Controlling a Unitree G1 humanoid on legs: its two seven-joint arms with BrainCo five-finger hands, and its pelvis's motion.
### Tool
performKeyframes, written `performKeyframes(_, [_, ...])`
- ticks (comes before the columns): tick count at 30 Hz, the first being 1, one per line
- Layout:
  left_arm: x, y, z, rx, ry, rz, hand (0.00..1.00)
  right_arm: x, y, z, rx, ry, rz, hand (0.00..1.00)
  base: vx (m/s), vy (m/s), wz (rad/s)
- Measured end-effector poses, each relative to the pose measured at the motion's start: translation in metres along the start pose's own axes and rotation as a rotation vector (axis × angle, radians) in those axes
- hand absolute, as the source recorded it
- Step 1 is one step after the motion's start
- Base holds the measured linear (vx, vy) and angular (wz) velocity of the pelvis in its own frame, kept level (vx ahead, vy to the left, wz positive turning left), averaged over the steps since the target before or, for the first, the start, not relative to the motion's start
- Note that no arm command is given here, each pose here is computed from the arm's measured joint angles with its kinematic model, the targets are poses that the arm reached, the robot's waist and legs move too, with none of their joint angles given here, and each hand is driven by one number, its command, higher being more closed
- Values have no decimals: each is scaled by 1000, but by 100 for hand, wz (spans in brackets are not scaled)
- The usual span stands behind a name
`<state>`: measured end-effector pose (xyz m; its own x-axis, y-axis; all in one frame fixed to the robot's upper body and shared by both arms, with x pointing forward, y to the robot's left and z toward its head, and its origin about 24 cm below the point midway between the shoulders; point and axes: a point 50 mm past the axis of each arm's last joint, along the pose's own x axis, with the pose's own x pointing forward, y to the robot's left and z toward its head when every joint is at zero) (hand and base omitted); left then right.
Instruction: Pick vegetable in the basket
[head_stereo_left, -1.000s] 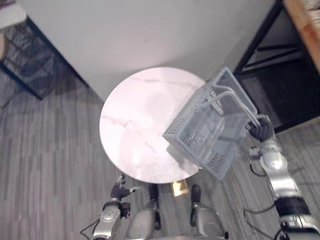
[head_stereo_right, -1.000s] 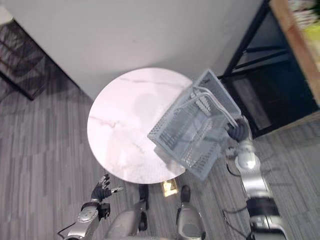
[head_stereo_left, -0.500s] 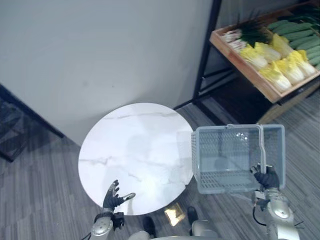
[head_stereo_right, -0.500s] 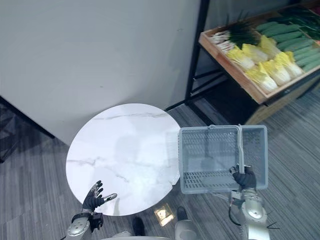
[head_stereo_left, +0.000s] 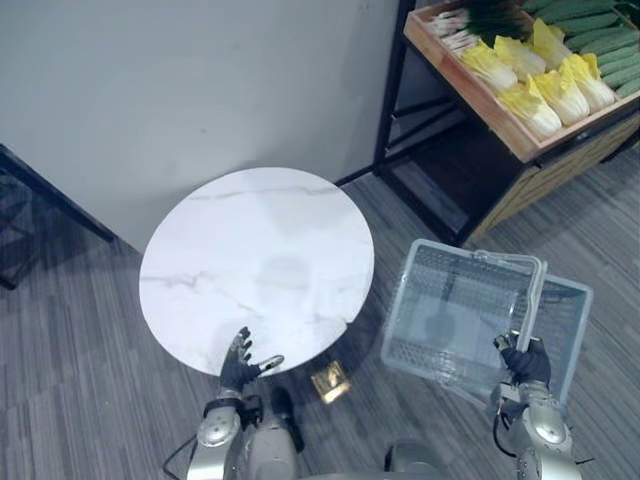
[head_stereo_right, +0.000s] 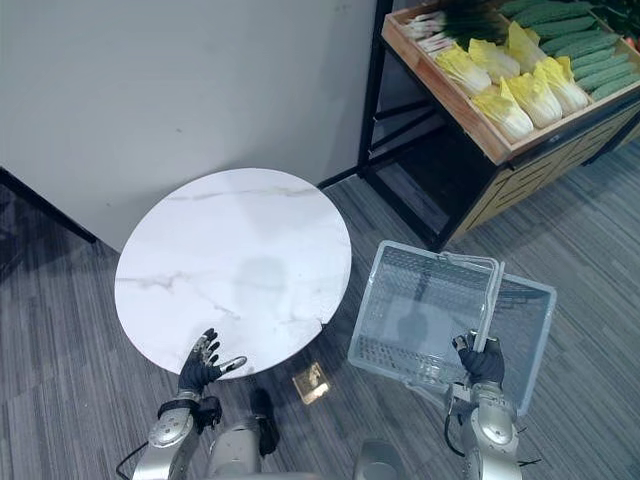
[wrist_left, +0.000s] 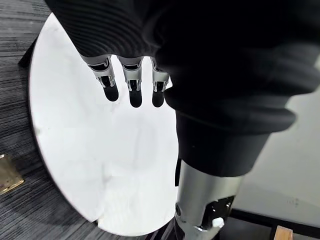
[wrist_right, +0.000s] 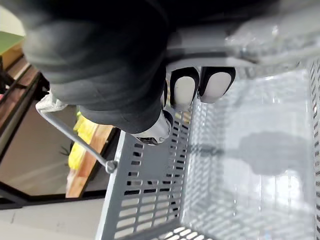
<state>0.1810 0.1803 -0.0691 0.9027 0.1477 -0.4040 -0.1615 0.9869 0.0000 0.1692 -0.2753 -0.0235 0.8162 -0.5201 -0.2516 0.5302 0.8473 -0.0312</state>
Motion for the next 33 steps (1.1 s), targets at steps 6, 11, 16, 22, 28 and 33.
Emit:
performKeyframes(6, [-16, 11, -16, -16, 52, 59, 0, -8, -4, -7, 32, 21, -43, 100, -265, -46, -26])
performKeyframes(11, [-20, 13, -31, 4, 117, 80, 0, -24, -3, -18, 73, 62, -62, 100, -193, 111, -39])
performKeyframes(16, [-17, 10, -29, 30, 113, 84, 0, -26, -1, -21, 94, 74, -60, 100, -21, 136, -116])
performKeyframes(22, [-5, 5, -16, 58, 70, 60, 0, -9, 25, -21, 97, 84, 18, 100, 124, 19, -150])
performKeyframes(28, [14, -16, -7, 92, 61, -26, 0, 7, 49, -15, 3, 69, 155, 100, 315, -149, -136])
performKeyframes(33, [9, -16, -17, 115, 94, -53, 0, 2, 56, -25, -25, 111, 185, 100, 341, -29, -102])
